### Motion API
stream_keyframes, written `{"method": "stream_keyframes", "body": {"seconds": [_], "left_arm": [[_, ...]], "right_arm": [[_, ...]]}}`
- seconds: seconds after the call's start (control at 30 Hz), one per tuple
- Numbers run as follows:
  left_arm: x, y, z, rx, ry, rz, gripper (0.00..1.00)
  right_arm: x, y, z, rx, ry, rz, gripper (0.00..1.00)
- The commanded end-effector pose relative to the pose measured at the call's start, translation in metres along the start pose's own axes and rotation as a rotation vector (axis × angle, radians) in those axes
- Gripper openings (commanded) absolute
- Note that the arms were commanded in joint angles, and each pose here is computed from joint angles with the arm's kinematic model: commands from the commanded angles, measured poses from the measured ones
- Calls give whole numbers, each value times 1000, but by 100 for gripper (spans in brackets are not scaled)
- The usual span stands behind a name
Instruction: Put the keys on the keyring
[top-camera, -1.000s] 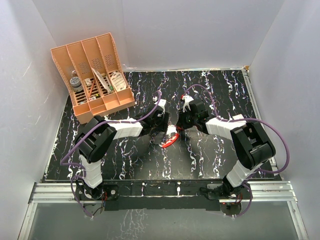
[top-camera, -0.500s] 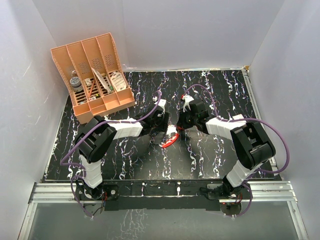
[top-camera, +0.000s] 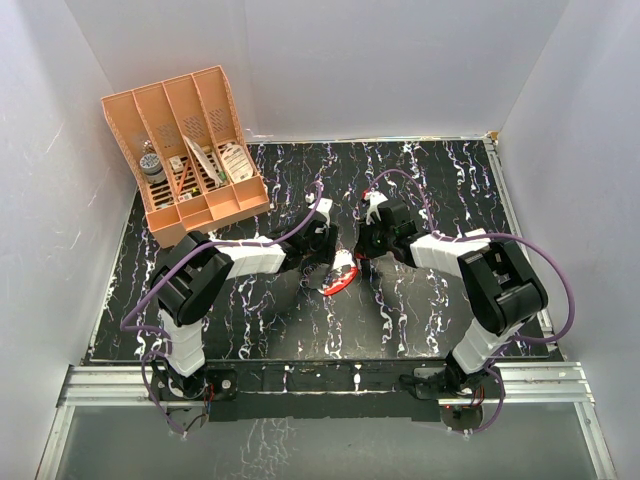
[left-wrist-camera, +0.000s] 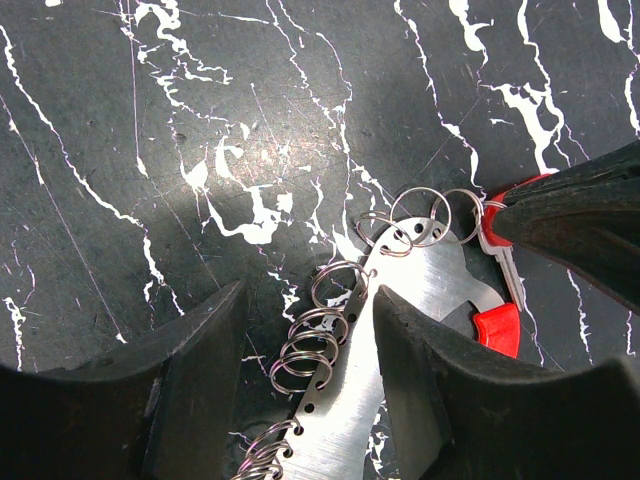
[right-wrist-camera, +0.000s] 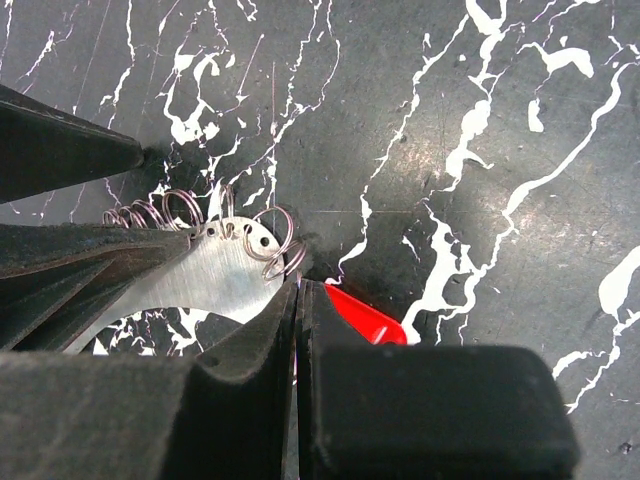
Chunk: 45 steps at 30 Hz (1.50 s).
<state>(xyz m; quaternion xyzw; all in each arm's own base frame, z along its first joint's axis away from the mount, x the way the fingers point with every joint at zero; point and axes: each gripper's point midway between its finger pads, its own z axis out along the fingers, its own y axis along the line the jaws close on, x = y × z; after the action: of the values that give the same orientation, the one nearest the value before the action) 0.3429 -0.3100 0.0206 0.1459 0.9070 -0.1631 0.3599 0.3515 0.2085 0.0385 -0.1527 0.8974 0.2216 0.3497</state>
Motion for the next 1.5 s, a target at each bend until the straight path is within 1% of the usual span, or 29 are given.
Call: {"method": "stream_keyframes", "body": {"seconds": [0.0, 0.17, 0.27, 0.37, 0.5, 0.7, 1.0, 1.23, 1.47], "left_arm": [[70, 35, 1, -113, 216, 31, 52], [68, 34, -1, -112, 212, 34, 52], [65, 34, -2, -113, 205, 36, 52], [61, 34, -6, -112, 199, 42, 51], [53, 29, -14, -90, 174, 39, 50], [51, 25, -18, -63, 181, 41, 50], [50, 27, -21, -74, 183, 39, 50], [51, 29, -21, -81, 185, 45, 50], [51, 34, -24, -94, 185, 45, 50]], "right_arm": [[-42, 3, -5, -3, -121, -49, 0], [-49, -1, -21, 40, -154, -74, 0], [-46, -4, -27, 55, -136, -114, 0], [-42, -2, -32, 34, -135, -170, 0], [-37, 8, -35, -36, -136, -239, 0], [-24, 11, -30, -122, -100, -298, 0], [-17, -1, -18, -102, -74, -340, 0], [-22, -8, -16, -71, -90, -383, 0], [-25, -5, -15, -96, -103, -415, 0]]}}
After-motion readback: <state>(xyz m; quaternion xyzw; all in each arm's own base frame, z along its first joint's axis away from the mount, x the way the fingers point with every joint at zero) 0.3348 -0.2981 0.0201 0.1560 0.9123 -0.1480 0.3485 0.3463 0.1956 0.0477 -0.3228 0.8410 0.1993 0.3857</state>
